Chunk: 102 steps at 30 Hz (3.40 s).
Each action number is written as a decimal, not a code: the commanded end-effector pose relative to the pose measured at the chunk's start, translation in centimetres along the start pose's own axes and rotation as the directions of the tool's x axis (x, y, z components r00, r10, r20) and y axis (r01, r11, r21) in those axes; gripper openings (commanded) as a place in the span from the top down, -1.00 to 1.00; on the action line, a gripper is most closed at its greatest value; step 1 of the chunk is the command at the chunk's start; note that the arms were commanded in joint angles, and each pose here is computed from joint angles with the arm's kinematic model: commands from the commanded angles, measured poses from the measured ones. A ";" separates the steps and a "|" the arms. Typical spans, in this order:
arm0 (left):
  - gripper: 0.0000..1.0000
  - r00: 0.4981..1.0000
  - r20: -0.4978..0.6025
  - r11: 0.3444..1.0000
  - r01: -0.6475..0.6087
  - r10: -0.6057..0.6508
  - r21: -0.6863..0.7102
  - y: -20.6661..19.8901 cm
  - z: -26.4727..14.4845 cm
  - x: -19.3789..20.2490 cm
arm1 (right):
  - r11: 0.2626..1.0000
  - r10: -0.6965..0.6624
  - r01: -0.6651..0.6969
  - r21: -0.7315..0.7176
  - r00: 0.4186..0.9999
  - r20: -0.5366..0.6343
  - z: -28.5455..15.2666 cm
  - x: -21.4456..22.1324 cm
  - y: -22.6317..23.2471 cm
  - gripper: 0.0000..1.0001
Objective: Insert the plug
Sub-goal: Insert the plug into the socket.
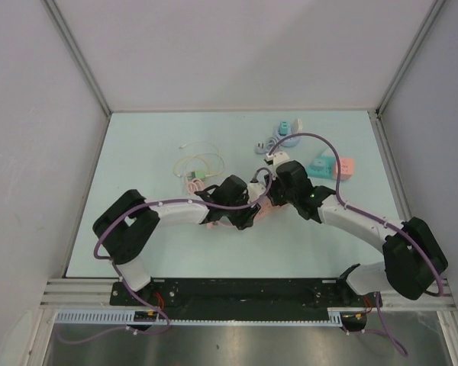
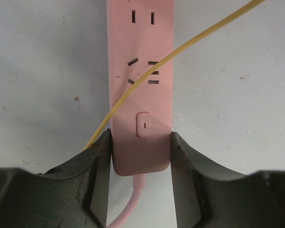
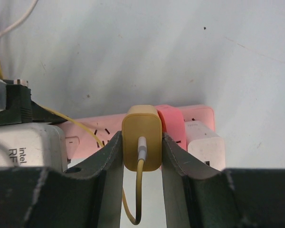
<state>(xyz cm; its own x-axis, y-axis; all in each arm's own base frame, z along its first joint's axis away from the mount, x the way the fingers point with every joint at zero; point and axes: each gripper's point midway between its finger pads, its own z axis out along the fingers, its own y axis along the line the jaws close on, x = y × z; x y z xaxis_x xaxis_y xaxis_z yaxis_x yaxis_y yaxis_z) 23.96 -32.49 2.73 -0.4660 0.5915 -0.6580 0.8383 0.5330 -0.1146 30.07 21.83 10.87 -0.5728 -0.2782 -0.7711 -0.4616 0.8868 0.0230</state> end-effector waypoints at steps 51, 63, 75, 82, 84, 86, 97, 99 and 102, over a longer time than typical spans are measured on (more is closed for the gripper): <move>0.30 0.994 0.081 0.997 0.075 -0.076 0.013 1.9 -0.8 2.8 | 0.992 -0.085 0.068 -0.104 0.982 -0.166 2.8 3.4 2.1 1.00; 0.32 0.992 0.080 0.995 0.094 -0.095 0.021 2.3 -0.6 4.1 | 0.997 -0.033 0.020 -0.076 0.984 -0.176 1.8 4.0 0.8 1.00; 0.35 0.992 0.077 0.995 0.099 -0.101 0.019 2.6 -0.1 4.4 | 0.989 -0.038 0.010 -0.148 0.982 -0.186 2.1 5.0 1.5 1.00; 0.35 0.992 0.061 0.994 0.110 -0.111 0.016 2.9 0.1 4.7 | 0.989 -0.037 0.002 -0.149 0.972 -0.233 1.6 6.1 1.9 1.00; 0.35 0.992 0.064 0.994 0.112 -0.113 0.018 2.9 0.0 4.5 | 0.990 -0.036 0.003 -0.144 0.972 -0.232 1.5 6.1 1.9 1.00; 0.35 0.992 0.066 0.994 0.111 -0.112 0.018 2.9 0.0 4.5 | 0.990 -0.037 0.003 -0.144 0.971 -0.235 1.7 6.2 1.8 1.00; 0.37 0.983 0.078 0.986 0.164 -0.165 0.009 3.6 -0.5 4.5 | 0.989 -0.116 0.075 -0.131 0.934 -0.338 2.7 7.8 2.7 1.00; 0.39 0.971 0.101 0.976 0.219 -0.218 0.006 4.6 -1.1 4.6 | 0.988 -0.117 0.077 -0.131 0.933 -0.339 2.7 7.9 2.7 1.00; 0.39 0.945 0.121 0.953 0.304 -0.304 0.015 5.9 -1.6 4.9 | 0.987 -0.127 0.085 -0.135 0.930 -0.344 3.1 8.0 2.7 1.00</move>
<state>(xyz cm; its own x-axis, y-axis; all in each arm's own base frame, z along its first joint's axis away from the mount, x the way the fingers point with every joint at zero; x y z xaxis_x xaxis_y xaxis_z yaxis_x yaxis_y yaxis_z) 25.00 -30.06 2.50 -0.5323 0.3796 -0.7567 0.7904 0.5429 -0.2837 29.45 24.46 6.57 -0.6411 -0.4051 -0.6518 -0.5673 0.8222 0.0470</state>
